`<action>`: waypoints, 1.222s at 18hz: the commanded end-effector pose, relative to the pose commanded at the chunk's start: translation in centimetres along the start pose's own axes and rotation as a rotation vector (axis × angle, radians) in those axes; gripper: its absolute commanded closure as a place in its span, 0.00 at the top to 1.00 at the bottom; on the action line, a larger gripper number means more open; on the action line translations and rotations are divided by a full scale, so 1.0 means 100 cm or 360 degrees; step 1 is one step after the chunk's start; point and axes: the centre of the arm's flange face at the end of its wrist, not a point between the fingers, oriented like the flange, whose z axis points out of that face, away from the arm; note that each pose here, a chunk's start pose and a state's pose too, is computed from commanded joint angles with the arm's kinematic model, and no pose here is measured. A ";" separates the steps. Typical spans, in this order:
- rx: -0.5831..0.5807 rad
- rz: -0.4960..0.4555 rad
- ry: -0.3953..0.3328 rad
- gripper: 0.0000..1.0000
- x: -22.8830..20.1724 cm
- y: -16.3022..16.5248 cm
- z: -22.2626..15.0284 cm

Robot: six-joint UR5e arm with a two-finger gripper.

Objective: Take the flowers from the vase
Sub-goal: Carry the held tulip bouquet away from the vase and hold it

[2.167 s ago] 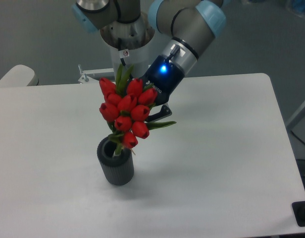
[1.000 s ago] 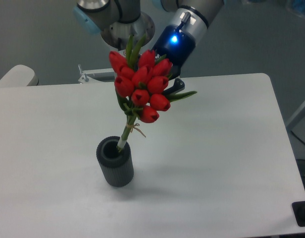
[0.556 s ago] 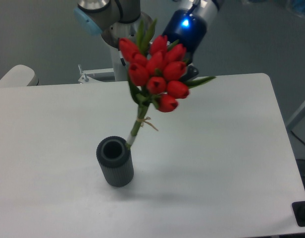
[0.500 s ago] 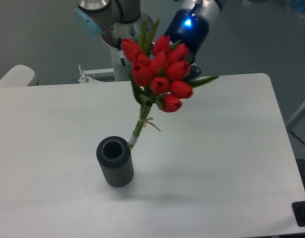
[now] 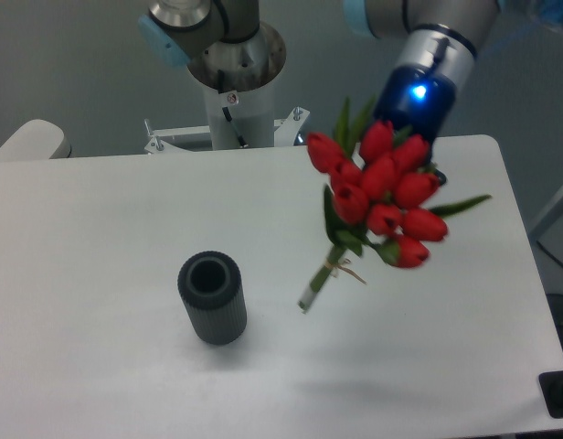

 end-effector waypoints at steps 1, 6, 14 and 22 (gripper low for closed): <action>-0.0005 0.0016 0.0003 0.28 -0.008 0.004 0.005; -0.0026 0.0087 0.0002 0.28 -0.037 0.021 0.018; -0.0159 0.0201 -0.0051 0.28 -0.043 0.036 0.025; -0.0163 0.0194 -0.0045 0.28 -0.040 0.039 0.025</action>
